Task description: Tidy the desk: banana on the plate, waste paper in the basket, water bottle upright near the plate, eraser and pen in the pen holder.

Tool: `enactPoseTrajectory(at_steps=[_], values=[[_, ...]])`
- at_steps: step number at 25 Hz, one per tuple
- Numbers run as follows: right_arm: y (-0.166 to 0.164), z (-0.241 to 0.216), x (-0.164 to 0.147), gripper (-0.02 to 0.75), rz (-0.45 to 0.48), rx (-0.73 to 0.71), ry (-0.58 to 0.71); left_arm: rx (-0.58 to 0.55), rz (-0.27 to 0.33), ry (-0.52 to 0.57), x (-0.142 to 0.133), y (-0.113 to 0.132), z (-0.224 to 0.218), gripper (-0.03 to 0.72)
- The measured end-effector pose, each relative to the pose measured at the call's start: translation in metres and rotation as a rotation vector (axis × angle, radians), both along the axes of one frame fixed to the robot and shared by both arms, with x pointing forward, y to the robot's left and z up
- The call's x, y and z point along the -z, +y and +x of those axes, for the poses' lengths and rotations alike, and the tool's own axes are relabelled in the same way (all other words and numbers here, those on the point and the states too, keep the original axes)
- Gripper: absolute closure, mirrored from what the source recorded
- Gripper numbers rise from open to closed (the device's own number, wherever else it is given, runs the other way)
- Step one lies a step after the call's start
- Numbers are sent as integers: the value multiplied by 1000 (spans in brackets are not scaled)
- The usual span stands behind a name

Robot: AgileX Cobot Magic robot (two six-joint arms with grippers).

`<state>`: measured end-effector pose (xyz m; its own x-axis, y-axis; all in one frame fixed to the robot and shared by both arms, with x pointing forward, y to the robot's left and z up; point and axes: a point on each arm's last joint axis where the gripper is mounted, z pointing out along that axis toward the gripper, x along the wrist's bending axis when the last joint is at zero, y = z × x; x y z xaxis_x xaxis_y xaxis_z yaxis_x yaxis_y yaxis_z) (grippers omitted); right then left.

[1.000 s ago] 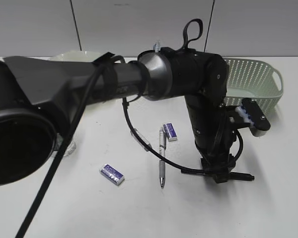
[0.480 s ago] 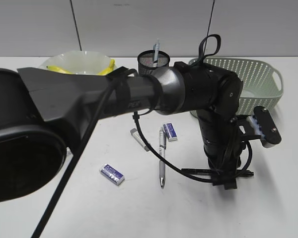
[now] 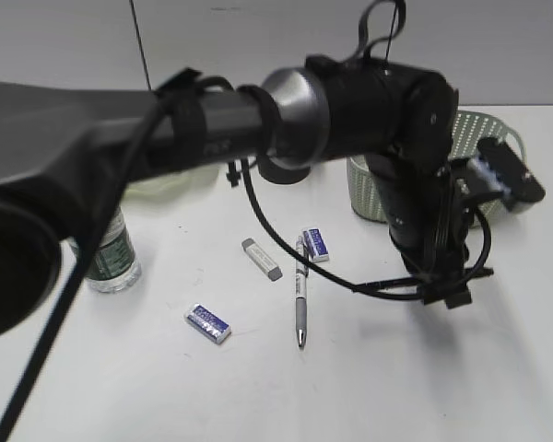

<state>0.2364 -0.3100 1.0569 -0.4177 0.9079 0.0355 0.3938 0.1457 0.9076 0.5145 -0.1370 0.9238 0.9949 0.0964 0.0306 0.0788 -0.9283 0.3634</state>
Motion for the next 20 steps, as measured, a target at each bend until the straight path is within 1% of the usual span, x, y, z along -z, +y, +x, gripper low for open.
enactPoseTrajectory(at_steps=[3, 6, 8, 10, 13, 16, 20], values=[[0, 0, 0, 388, 0, 0, 0, -55, -82, -31, -42, 6, 5, 615], [0, 0, 0, 388, 0, 0, 0, -141, -165, -45, -77, 21, 18, 615], [0, 0, 0, 388, 0, 0, 0, -212, -230, -35, -95, 35, 33, 615], [0, 0, 0, 388, 0, 0, 0, -287, -316, -19, -112, 49, 50, 615], [0, 0, 0, 388, 0, 0, 0, -394, -431, -23, -129, 71, 77, 615], [0, 0, 0, 388, 0, 0, 0, -465, -503, -68, -137, 88, 98, 615], [0, 0, 0, 388, 0, 0, 0, -550, -602, -164, -140, 102, 122, 615]])
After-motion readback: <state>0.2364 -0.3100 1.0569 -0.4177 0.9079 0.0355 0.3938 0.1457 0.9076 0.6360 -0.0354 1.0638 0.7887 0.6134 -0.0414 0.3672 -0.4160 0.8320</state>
